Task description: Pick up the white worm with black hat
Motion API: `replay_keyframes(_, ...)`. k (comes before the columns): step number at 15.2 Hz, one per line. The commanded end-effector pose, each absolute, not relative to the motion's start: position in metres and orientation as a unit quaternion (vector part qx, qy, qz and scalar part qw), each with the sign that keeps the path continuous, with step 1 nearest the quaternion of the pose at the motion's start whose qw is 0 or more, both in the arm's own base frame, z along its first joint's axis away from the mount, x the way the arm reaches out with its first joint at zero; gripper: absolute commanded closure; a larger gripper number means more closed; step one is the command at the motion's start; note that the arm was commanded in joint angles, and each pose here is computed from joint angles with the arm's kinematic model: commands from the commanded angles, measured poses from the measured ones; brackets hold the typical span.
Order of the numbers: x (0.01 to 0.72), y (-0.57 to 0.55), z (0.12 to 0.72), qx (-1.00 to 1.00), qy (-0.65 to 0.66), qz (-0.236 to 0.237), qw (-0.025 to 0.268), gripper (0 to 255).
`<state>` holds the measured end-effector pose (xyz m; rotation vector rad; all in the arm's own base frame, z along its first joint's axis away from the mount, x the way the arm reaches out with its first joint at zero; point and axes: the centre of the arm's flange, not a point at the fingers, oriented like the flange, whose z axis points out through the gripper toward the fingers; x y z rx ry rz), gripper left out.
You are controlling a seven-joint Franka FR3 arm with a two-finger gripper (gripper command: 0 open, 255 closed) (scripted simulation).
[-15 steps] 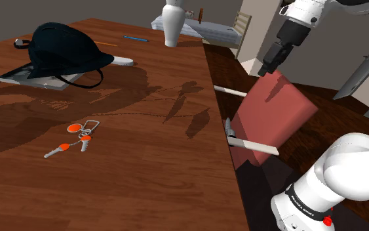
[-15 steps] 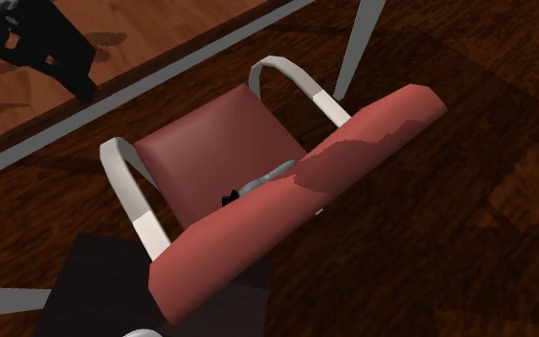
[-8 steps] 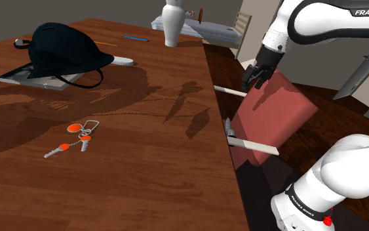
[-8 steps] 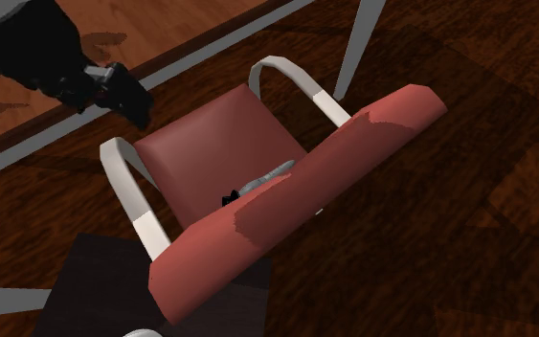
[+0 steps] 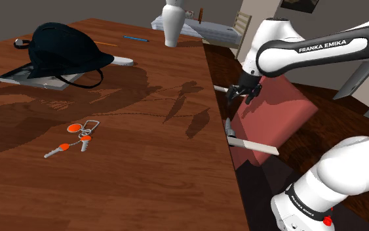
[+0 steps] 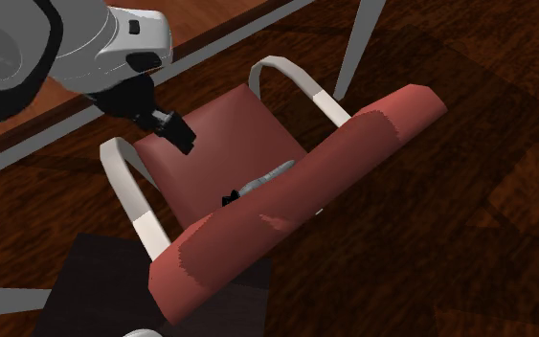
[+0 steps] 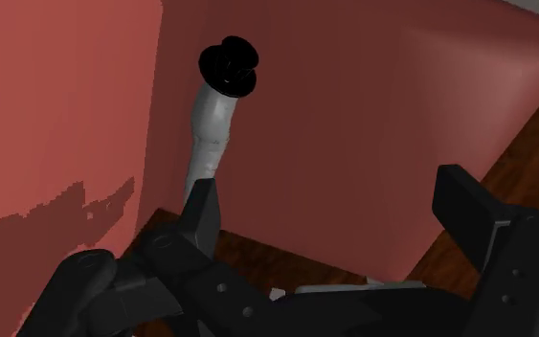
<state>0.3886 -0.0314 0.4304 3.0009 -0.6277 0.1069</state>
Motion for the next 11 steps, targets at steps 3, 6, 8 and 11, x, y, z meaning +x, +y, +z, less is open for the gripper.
replay_keyframes(3,0.406,-0.045,0.382,0.961,-0.268,0.028,0.059,0)
replay_keyframes(6,0.416,-0.058,0.346,0.946,-0.314,0.022,0.076,0)
replay_keyframes(8,0.421,-0.067,0.322,0.935,-0.344,0.018,0.087,0)
replay_keyframes(11,0.428,-0.083,0.287,0.915,-0.389,0.012,0.103,0)
